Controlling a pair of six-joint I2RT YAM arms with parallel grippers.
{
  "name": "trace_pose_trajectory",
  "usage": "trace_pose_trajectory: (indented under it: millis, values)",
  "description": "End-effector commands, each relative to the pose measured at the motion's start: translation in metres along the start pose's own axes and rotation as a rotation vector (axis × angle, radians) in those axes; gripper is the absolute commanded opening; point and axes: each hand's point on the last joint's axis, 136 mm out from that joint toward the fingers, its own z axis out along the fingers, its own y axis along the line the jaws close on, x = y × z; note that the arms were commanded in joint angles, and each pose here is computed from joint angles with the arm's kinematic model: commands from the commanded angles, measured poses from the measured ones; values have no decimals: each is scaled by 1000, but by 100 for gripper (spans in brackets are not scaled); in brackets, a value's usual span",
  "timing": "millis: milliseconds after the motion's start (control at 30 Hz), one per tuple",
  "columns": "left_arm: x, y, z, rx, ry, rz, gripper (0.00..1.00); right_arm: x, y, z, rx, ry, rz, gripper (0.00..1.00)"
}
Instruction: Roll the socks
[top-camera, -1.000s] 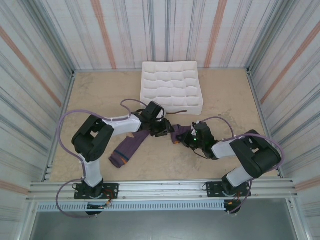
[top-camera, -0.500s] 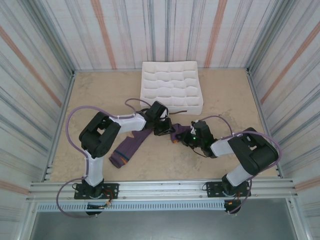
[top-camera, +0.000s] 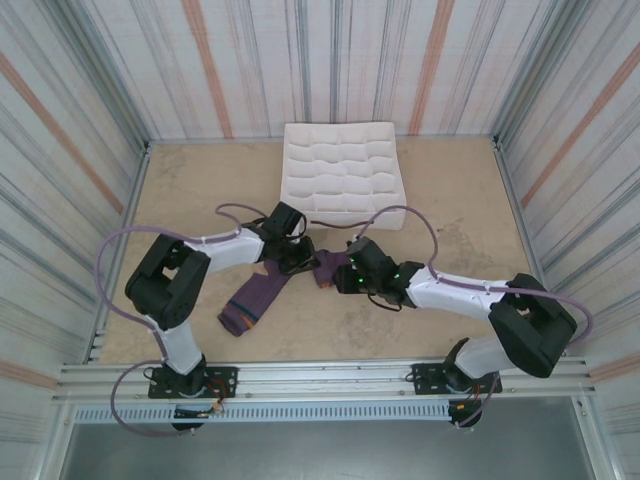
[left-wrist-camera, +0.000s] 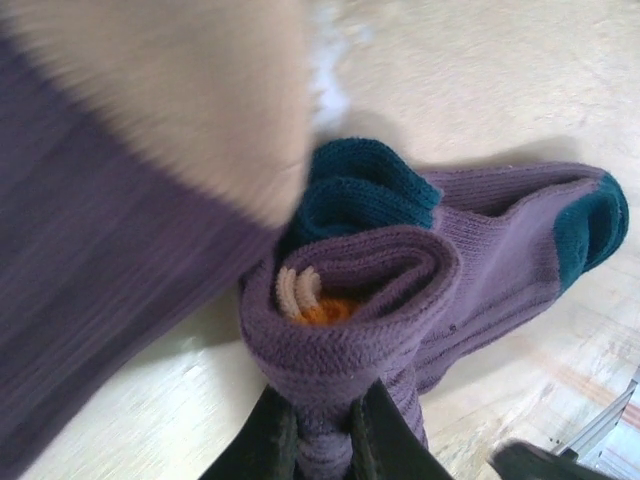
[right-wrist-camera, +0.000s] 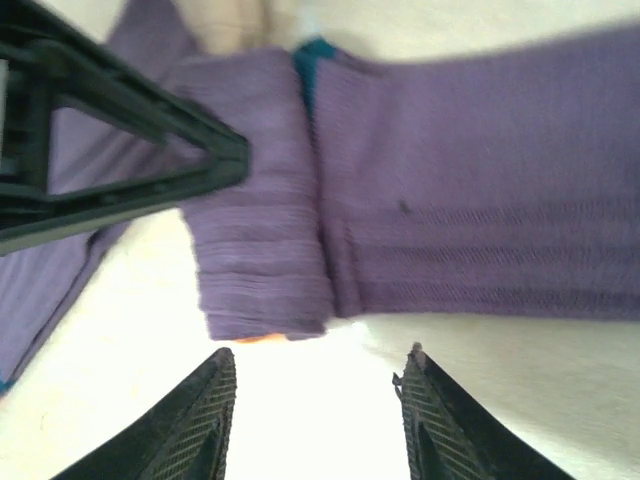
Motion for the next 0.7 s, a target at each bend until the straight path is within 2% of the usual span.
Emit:
trace_pose_trajectory:
  millis: [0,200,267,333,667]
  values:
    - [12,22,-9,-51,18,-89,0,5,-5,-3,181,-21,-253,49]
    - [16,17,-17,-17,26,-121,0,9,49,3,227,-150,-595,50]
    - [15,17,-20,-14,22,-124,0,11,54,9,268,-157,-643,51]
    - [15,17,-21,-8,22,-127,0,12,55,14,323,-173,-683,56]
    - [19,20,-22,15,30,-143,0,15,56,42,482,-198,-796,51]
